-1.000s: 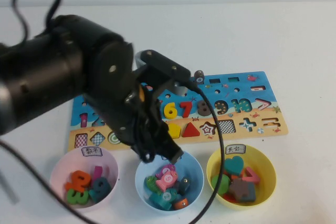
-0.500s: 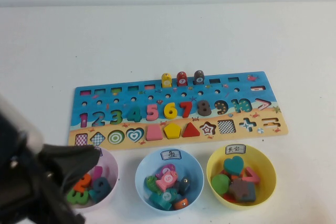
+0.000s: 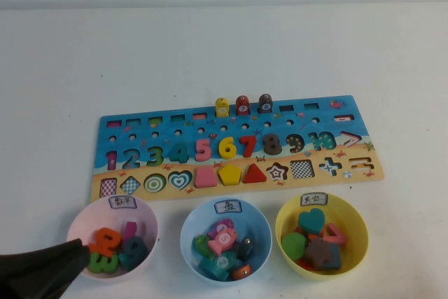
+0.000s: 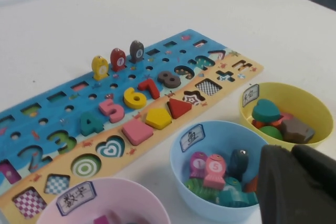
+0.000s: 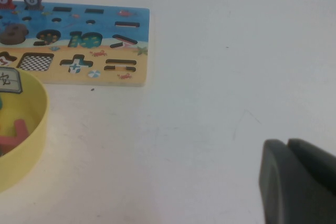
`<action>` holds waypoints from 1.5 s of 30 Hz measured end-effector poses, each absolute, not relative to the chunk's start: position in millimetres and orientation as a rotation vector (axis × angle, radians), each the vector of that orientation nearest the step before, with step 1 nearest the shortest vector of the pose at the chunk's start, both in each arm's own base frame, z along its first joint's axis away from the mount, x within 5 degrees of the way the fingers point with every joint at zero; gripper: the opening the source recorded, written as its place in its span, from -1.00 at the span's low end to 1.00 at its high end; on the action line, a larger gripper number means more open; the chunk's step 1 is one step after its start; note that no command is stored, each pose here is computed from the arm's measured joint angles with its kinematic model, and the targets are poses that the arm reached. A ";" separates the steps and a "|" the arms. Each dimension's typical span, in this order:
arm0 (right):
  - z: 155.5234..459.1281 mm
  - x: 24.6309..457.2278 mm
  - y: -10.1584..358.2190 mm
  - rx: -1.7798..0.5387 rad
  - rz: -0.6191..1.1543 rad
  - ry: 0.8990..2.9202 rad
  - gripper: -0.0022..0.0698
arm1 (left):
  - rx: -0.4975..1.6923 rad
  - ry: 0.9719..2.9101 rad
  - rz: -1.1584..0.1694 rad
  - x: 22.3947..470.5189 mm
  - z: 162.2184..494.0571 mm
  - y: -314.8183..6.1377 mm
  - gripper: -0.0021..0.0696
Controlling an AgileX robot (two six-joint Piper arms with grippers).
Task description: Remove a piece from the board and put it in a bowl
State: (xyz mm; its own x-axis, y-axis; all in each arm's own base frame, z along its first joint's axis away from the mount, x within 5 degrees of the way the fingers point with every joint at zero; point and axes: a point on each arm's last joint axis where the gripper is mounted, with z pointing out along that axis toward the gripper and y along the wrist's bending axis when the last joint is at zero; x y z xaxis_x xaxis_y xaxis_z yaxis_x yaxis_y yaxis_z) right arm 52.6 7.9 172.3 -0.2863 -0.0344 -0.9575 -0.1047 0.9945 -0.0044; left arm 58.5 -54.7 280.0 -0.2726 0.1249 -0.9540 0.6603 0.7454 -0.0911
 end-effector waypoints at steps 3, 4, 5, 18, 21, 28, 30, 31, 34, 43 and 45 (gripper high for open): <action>172.3 52.6 7.9 -0.101 0.069 1.861 -0.99 | 0.639 1.769 -0.547 60.7 273.2 -55.3 -0.94; 172.4 52.5 7.9 -0.101 0.068 1.859 -0.99 | 0.646 1.754 -0.534 61.6 269.8 -55.6 -0.94; 172.4 52.5 7.9 -0.101 0.068 1.859 -0.99 | 0.655 1.733 -0.521 62.6 266.1 -56.1 -0.94; 172.5 52.4 7.9 -0.101 0.068 1.857 -0.99 | 0.453 1.396 -0.355 64.1 220.2 -37.6 -0.94; 172.6 52.3 7.9 -0.101 0.068 1.856 -0.99 | 0.329 1.367 -0.238 62.8 223.3 -24.9 -0.94; 172.6 52.3 7.9 -0.101 0.068 1.856 -0.99 | 0.135 1.383 -0.049 55.3 215.7 -6.9 -0.94; 172.6 52.3 7.9 -0.101 0.068 1.856 -0.99 | 0.099 1.427 -0.029 55.6 211.9 -4.8 -0.94; 172.6 52.3 7.9 -0.101 0.068 1.856 -0.99 | 0.088 1.448 -0.025 55.9 210.0 -4.2 -0.94; 172.6 52.3 7.9 -0.101 0.068 1.856 -0.99 | 0.080 1.552 -0.012 56.6 200.7 -3.4 -0.94; 172.6 52.3 7.9 -0.101 0.068 1.856 -0.99 | 0.104 1.861 -0.019 52.7 172.3 -4.1 -0.94; 172.6 52.3 7.9 -0.101 0.068 1.856 -0.99 | 0.104 1.862 -0.019 52.7 172.2 -4.1 -0.94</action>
